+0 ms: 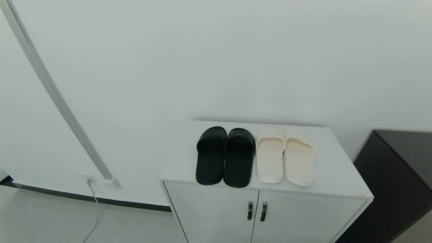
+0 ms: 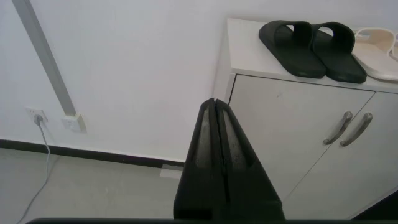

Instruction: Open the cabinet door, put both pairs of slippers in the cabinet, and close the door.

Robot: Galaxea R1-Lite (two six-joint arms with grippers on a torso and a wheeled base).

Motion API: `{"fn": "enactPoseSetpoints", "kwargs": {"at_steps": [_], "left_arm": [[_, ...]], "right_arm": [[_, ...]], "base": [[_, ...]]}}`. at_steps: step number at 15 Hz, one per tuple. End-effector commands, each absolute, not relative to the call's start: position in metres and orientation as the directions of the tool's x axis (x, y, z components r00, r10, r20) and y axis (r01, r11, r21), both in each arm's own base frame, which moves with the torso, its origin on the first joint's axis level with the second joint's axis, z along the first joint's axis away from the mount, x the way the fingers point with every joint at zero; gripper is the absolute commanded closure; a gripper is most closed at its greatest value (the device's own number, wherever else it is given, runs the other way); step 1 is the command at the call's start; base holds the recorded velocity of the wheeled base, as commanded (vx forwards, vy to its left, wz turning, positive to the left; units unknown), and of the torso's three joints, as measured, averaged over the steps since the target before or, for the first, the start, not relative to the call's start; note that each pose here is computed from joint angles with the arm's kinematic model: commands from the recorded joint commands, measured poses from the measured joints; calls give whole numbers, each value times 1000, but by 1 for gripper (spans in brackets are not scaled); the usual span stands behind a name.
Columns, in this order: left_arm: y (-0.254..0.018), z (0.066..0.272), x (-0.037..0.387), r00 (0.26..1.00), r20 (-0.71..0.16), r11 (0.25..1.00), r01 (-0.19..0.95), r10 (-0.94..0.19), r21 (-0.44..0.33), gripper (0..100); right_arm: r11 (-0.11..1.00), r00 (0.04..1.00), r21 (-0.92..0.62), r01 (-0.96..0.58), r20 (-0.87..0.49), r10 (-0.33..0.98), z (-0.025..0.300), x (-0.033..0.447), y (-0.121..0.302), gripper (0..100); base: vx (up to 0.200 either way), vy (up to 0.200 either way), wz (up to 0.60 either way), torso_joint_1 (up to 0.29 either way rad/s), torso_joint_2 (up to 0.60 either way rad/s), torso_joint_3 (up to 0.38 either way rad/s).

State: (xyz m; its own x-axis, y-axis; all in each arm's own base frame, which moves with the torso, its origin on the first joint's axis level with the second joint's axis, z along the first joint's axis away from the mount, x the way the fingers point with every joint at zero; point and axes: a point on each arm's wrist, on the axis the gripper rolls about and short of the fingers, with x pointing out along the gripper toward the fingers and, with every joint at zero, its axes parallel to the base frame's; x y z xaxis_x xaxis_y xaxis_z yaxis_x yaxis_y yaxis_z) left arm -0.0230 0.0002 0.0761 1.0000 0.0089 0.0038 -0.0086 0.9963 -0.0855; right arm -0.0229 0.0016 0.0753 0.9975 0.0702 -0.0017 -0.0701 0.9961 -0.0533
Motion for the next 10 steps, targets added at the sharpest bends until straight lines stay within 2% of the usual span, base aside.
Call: {"fn": "enactPoseSetpoints", "kwargs": {"at_steps": [1, 8, 9, 10], "left_arm": [[0, 76, -23, 1000, 3, 996, -9, 9, -86, 100], [0, 76, -23, 1000, 3, 996, -7, 8, -84, 100], [0, 76, -23, 1000, 2, 997, -8, 8, -83, 100], [0, 76, -23, 1000, 3, 996, -7, 8, -84, 100]], "right_arm": [[996, 998, -53, -71, -3, 71, 75, -23, 2, 0], [996, 998, -68, -53, -18, 52, 77, -21, 2, 0], [997, 998, -61, -48, 40, 51, 98, -25, 1, 0], [998, 993, 32, -62, 104, 58, 154, -29, 1, 0]], "base": [[0, 0, 0, 0, 0, 0], [0, 0, 0, 0, 0, 0], [0, 0, 0, 0, 0, 0], [0, 0, 0, 0, 0, 0]]}}
